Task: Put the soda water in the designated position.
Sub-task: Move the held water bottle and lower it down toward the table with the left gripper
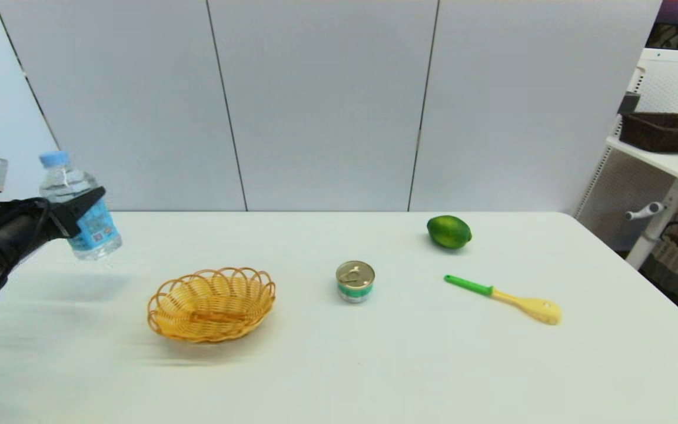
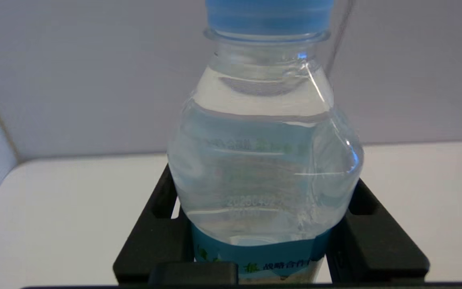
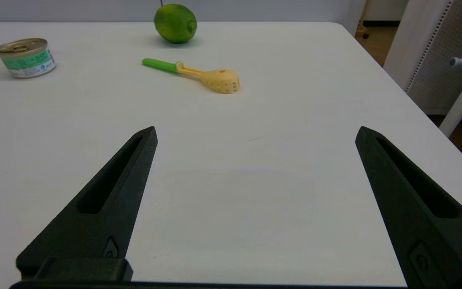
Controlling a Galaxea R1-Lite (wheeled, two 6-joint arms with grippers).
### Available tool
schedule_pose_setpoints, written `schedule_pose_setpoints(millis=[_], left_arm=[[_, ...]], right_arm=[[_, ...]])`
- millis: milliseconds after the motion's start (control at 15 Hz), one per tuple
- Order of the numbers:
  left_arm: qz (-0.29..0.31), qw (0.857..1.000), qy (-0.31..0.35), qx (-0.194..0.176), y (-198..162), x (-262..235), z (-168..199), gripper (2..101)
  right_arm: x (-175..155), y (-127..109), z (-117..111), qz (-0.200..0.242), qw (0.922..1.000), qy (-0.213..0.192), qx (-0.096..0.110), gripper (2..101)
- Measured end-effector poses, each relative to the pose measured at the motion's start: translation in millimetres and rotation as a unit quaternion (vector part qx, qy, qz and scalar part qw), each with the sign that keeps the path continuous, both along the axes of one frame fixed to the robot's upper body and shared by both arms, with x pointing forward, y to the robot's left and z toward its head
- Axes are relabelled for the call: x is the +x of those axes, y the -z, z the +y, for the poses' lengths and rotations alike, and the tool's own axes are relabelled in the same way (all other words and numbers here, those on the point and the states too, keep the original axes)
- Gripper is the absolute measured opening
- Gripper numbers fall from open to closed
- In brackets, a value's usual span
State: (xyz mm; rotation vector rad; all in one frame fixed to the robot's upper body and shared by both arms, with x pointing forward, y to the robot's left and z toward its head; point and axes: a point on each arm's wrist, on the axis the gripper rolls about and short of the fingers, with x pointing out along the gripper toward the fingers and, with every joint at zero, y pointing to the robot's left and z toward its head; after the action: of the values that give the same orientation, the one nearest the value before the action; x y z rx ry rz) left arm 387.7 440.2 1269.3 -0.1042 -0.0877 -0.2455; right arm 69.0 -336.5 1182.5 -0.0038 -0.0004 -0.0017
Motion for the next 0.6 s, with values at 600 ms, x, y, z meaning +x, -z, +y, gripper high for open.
schedule_pose_setpoints(millis=[600], left_arm=[[0.023,0.951,0.309,-0.001,-69,-72,-38,48.5]], right_arm=[[0,0,0,0.000,1.0000,0.000,0.000,98.0]])
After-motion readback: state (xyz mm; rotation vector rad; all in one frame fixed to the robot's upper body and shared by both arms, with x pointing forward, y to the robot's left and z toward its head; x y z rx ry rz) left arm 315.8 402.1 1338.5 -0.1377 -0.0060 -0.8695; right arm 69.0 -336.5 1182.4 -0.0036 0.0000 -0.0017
